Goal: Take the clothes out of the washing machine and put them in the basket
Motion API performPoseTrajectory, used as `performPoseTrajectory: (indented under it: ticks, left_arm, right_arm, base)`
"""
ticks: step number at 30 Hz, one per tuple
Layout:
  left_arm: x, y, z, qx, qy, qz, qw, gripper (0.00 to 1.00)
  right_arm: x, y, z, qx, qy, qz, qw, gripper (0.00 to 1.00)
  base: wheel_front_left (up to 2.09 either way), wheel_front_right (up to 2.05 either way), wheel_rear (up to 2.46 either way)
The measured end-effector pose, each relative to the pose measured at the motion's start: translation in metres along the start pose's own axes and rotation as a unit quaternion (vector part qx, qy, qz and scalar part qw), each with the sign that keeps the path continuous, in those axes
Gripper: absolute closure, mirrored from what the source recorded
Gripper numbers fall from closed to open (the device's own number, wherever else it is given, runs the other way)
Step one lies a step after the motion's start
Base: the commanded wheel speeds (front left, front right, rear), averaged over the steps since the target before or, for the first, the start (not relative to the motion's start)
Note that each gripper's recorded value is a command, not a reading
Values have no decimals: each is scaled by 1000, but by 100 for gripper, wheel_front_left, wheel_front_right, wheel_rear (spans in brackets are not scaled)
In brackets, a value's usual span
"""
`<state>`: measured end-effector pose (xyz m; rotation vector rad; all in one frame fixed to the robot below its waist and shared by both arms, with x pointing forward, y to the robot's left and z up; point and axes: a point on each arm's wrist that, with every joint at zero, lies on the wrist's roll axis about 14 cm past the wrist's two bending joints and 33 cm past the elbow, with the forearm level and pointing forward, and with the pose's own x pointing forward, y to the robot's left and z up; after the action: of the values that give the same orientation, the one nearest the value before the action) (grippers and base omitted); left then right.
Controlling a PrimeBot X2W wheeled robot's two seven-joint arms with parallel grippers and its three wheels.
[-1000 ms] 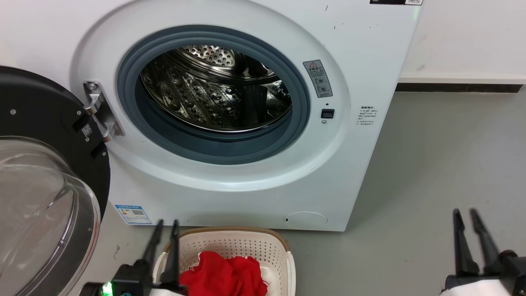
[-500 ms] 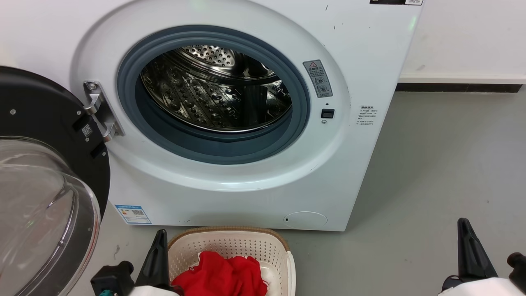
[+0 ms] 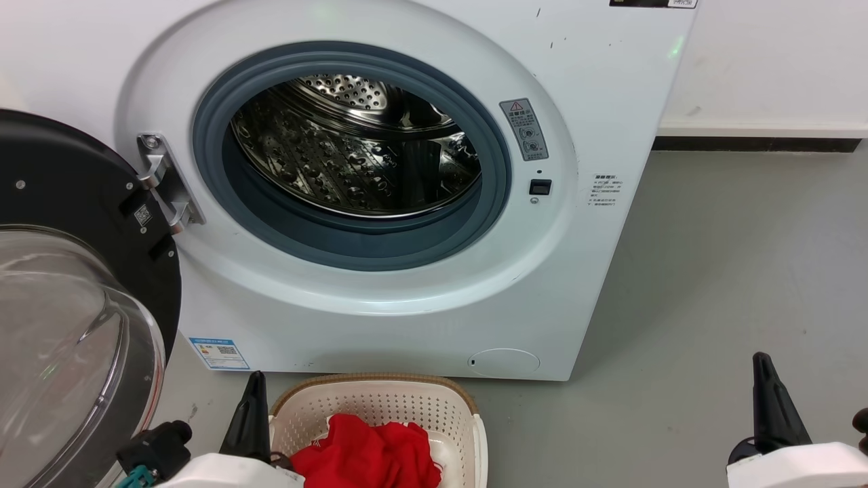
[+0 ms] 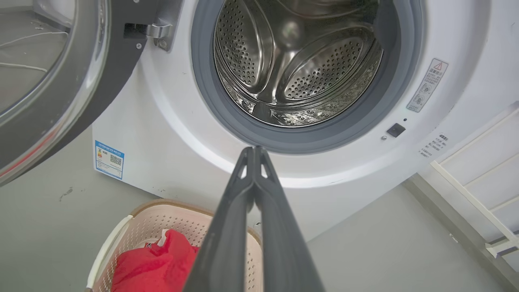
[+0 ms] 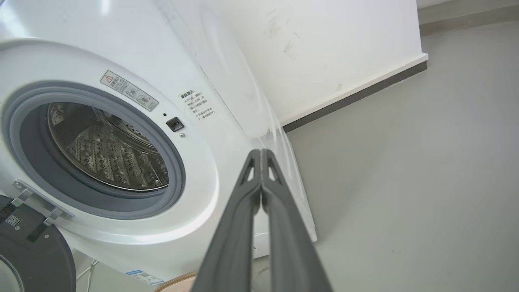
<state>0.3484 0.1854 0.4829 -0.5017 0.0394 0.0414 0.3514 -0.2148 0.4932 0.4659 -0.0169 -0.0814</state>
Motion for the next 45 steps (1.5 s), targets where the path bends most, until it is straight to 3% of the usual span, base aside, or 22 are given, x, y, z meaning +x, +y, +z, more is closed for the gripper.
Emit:
performPoseTrajectory:
  ticks: [19, 45]
  left_arm:
    - [11, 5, 4, -142, 8, 13, 990, 100]
    - [21, 6, 9, -295, 13, 9, 955, 100]
  right_arm:
    - [11, 2, -1, 147, 9, -8, 989, 100]
    - [20, 7, -4, 306, 23, -7, 952, 100]
  base:
    - [0, 0, 0]
    - [0, 0, 0]
